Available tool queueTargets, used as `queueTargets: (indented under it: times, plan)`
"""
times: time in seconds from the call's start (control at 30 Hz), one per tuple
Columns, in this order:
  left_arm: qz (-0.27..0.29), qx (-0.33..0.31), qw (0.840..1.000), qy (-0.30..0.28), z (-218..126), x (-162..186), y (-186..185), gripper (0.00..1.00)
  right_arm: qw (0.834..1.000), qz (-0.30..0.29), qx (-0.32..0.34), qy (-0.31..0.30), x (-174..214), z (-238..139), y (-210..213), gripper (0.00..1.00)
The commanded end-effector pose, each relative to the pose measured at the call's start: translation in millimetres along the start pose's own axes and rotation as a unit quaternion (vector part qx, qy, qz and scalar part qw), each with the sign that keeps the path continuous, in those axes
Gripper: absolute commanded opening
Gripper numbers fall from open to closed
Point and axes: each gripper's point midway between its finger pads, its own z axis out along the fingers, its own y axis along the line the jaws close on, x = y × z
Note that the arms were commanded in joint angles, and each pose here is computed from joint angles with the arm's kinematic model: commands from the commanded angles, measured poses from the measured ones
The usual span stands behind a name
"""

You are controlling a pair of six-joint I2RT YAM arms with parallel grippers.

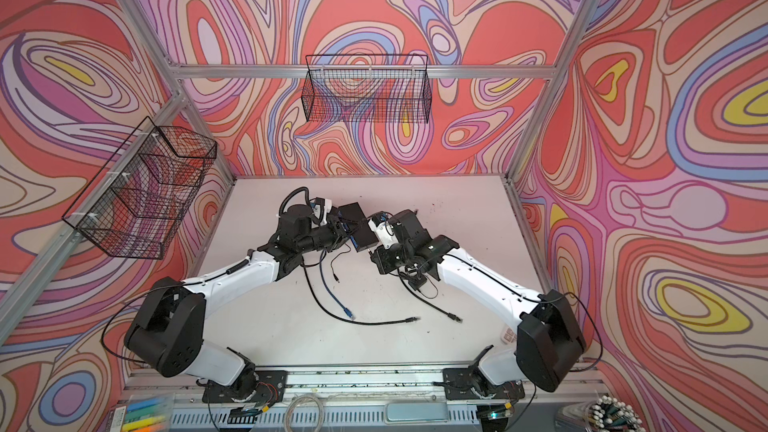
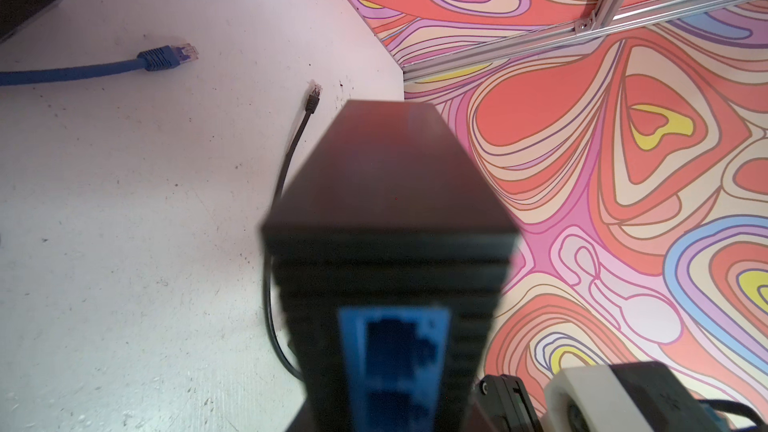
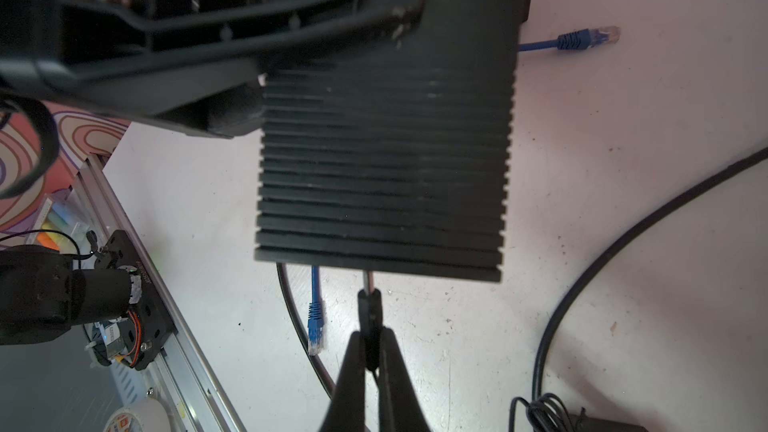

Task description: Insert the plug into the switch port

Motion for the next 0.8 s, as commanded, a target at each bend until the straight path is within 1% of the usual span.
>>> queueTargets:
  times: [0.0, 0.3, 0.5, 0.77]
  plan:
    - [0.01, 0.029, 1.0, -0.002, -1.3, 0.9, -15.4, 0.14, 1.0, -0.001, -0.011, -0.014, -12.6, -0.4, 6.7, 0.0]
    - [0.003, 0.033, 0.999, 0.001, 1.7, 4.0, -12.3, 0.14, 1.0, 0.0, -0.009, -0.016, -16.3, 0.0, 6.9, 0.0]
    - [0.004, 0.032, 0.999, 0.004, 2.4, 6.4, -11.0, 0.14, 0.999, 0.001, -0.013, -0.032, -24.7, -6.6, 10.7, 0.0]
    - [0.003, 0.026, 1.0, 0.005, 1.9, 9.0, -4.9, 0.13, 0.999, 0.002, 0.0, -0.039, -27.7, -12.0, 7.9, 0.0]
